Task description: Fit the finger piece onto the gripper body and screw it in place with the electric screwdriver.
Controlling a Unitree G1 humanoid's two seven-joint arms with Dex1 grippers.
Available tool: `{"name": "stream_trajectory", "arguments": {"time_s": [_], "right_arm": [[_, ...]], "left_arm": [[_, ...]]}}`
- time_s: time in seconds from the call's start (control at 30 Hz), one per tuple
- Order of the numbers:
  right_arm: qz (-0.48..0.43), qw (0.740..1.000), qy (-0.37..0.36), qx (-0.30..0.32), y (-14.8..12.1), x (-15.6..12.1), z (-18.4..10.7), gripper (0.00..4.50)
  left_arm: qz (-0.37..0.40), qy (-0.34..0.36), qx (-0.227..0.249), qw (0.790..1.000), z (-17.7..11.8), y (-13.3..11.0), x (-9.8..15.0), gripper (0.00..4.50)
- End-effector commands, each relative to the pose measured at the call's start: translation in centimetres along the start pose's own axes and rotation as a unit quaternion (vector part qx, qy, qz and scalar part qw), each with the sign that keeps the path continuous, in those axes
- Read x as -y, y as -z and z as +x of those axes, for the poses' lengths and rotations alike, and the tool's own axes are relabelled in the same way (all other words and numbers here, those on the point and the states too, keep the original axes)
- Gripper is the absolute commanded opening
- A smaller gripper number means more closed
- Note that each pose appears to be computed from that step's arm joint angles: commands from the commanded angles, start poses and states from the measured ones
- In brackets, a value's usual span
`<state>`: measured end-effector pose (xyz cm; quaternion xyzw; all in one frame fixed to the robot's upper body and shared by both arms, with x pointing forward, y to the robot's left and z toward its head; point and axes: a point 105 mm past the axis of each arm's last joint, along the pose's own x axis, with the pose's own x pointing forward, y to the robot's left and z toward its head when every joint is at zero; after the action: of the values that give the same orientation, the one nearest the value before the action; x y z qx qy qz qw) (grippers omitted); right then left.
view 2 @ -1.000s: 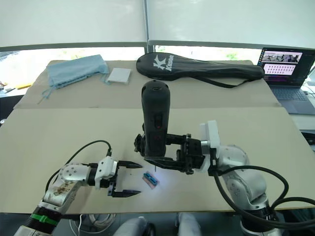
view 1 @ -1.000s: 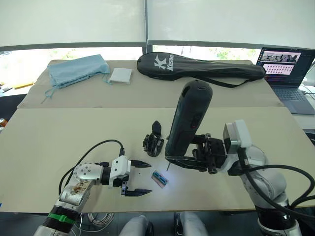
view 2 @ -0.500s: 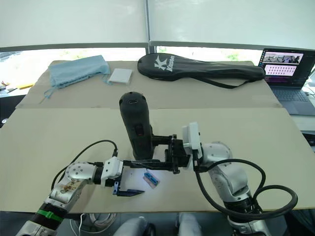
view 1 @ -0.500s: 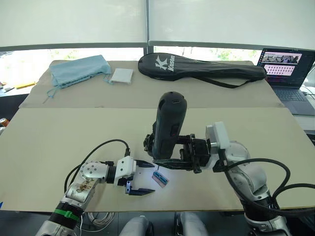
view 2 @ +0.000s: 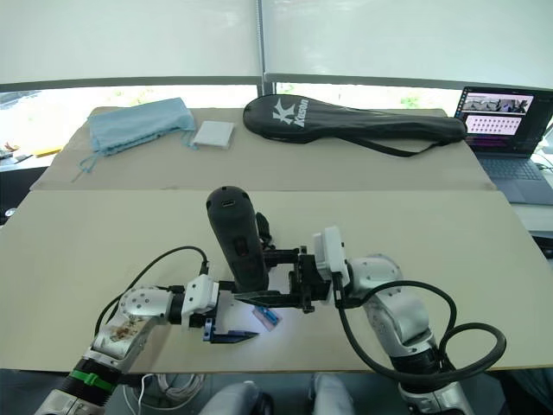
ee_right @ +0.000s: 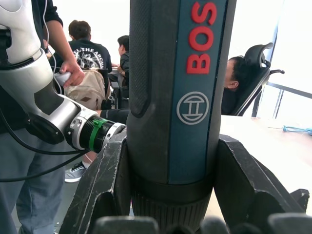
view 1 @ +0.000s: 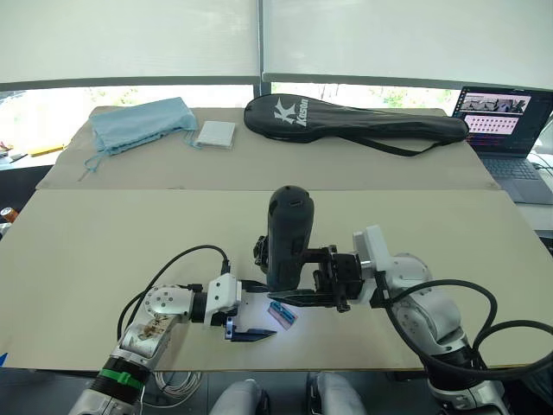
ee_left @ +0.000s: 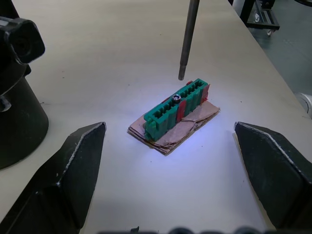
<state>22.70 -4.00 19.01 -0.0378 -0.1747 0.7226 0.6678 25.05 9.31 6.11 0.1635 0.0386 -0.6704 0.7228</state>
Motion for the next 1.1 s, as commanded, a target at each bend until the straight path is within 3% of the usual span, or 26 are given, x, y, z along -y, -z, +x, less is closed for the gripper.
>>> {"name": "stream_trajectory", "arguments": {"time_s": [0.03,1.1], "right_arm": [[-0.033,0.999,-0.006,0.016,-1.1,-0.1,0.1,1.94],[-0.031,0.999,-0.007,0.007,-0.2,0.0,-0.2,1.94]], "left_arm": [[-0.014,0.023,-0.003,1.0,1.3,0.8,1.0,4.45],[-0.029,0.028,-0.011,0.999,1.6,1.9,1.6,4.45]]}}
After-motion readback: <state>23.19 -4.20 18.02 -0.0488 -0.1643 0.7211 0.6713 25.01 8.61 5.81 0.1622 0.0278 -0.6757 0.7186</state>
